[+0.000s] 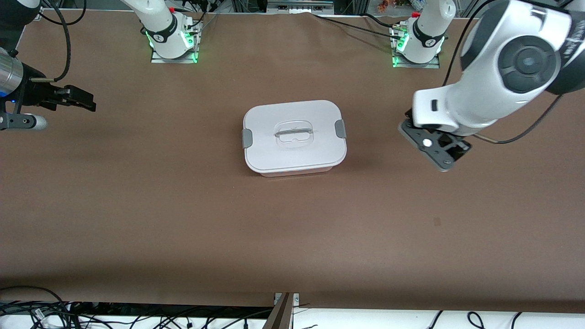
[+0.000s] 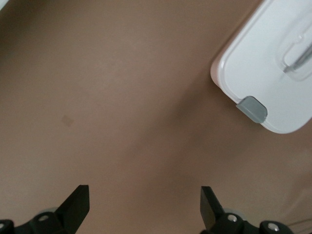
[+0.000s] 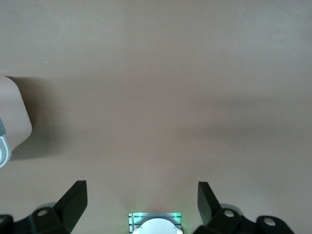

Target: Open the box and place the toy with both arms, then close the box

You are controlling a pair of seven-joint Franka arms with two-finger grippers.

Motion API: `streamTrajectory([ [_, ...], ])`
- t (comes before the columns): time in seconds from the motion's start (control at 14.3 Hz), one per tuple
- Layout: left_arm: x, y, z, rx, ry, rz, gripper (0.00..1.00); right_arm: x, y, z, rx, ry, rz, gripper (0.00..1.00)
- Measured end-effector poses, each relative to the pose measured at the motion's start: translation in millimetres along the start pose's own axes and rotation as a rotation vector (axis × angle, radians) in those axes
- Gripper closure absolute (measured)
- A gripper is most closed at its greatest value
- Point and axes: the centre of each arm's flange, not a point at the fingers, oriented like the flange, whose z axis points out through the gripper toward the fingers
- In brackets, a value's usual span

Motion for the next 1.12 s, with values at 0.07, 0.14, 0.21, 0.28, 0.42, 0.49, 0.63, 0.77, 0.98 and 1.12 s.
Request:
streamTrajectory([
  [0.07, -7.3, -3.6, -9.1, 0.011, 0.015, -0.086, 0.00, 0.0, -0.1, -0.1, 0.000, 0.000, 0.000, 0.00],
  [0.14, -16.8, -4.1, -16.9, 0.020, 0.026, -0.163, 0.00, 0.0, -0.2, -0.2, 0.000, 0.000, 0.000, 0.00],
  [0.21, -28.0, -5.6, -23.0, 0.041, 0.045, -0.235, 0.00, 0.0, -0.3, -0.2, 0.000, 0.000, -0.001, 0.00],
  [0.28, -41.4, -12.7, -27.6, 0.073, 0.084, -0.302, 0.00, 0.0, -0.3, -0.2, 0.000, 0.001, -0.001, 0.00],
  [0.42, -77.5, -36.0, -32.9, 0.130, 0.177, -0.400, 0.00, 0.0, -0.3, -0.3, 0.000, 0.001, -0.001, 0.00],
  [0.49, -99.3, -46.5, -32.9, 0.144, 0.196, -0.441, 0.00, 0.0, -0.3, -0.3, 0.000, 0.001, -0.001, 0.00],
  [0.63, -137.4, -66.0, -33.5, 0.129, 0.213, -0.524, 0.00, 0.0, -0.3, -0.3, 0.000, 0.001, -0.001, 0.00],
  [0.77, -163.7, -89.8, -31.8, 0.058, 0.248, -0.606, 0.00, 0.0, -0.3, -0.5, 0.000, 0.001, -0.001, 0.00],
  [0.98, -170.1, -99.7, -24.1, 0.037, 0.248, -0.632, 0.00, 0.0, -0.3, -0.5, 0.000, 0.001, -0.001, 0.00],
  [1.12, -164.1, -96.7, -19.8, 0.033, 0.239, -0.625, 0.00, 0.0, -0.3, -0.5, 0.000, 0.001, -0.001, 0.00],
])
